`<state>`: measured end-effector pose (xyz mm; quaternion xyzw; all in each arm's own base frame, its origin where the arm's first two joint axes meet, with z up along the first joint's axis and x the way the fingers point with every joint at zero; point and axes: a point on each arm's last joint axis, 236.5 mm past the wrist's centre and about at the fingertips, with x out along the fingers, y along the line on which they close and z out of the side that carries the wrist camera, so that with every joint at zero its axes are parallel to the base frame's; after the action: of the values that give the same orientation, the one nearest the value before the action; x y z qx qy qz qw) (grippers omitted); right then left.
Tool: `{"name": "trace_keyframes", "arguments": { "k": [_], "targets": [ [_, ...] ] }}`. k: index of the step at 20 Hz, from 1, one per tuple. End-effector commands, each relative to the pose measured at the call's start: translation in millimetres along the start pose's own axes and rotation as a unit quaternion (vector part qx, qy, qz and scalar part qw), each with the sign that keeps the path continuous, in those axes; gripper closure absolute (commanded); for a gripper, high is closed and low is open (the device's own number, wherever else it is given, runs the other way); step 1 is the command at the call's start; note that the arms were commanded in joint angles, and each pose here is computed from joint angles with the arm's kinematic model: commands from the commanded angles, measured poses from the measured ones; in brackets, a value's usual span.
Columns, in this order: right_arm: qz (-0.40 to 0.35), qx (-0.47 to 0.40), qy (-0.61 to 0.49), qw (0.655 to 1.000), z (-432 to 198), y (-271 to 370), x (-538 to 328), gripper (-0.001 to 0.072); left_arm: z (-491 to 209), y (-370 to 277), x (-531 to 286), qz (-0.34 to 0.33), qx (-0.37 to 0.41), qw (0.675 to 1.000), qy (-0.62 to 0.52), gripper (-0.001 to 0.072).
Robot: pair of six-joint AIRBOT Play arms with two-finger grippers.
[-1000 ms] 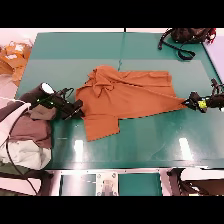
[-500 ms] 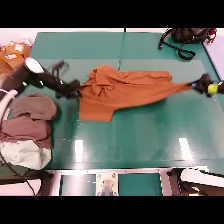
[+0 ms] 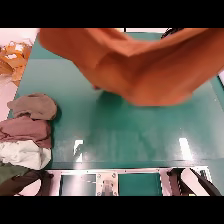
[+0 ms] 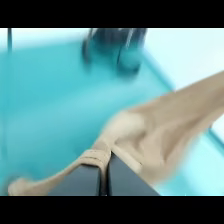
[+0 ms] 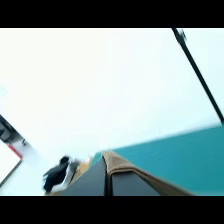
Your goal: Fold the shirts.
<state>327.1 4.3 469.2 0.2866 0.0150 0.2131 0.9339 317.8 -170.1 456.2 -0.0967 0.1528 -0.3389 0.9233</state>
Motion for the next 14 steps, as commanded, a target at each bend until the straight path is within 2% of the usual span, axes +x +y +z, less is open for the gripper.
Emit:
{"name": "trace_keyframes", "arguments": {
  "k": [1,5,7,9,14],
  "targets": [
    [0.013,-0.081,-0.082,0.993,34,87,-38,0.0698,49,-67,-96,0.001,0.089,0.988,-0.128,0.0678],
    [-0.061,-0.108,-0.08,0.989,33,67,-45,0.0698,50,-58,-111,0.041,0.112,0.983,-0.137,0.0678],
    [-0.108,-0.101,-0.062,0.987,28,29,-42,0.0697,36,-34,-82,0.049,0.095,0.989,-0.107,0.0678],
    [-0.123,-0.059,-0.036,0.99,13,-14,-30,0.0697,7,3,-37,0.055,0.056,0.996,-0.051,0.0678],
    [-0.18,0.044,0.111,0.976,-104,-176,30,0.0697,-94,106,107,0.045,-0.049,0.994,0.082,0.0678]
  ]
}}
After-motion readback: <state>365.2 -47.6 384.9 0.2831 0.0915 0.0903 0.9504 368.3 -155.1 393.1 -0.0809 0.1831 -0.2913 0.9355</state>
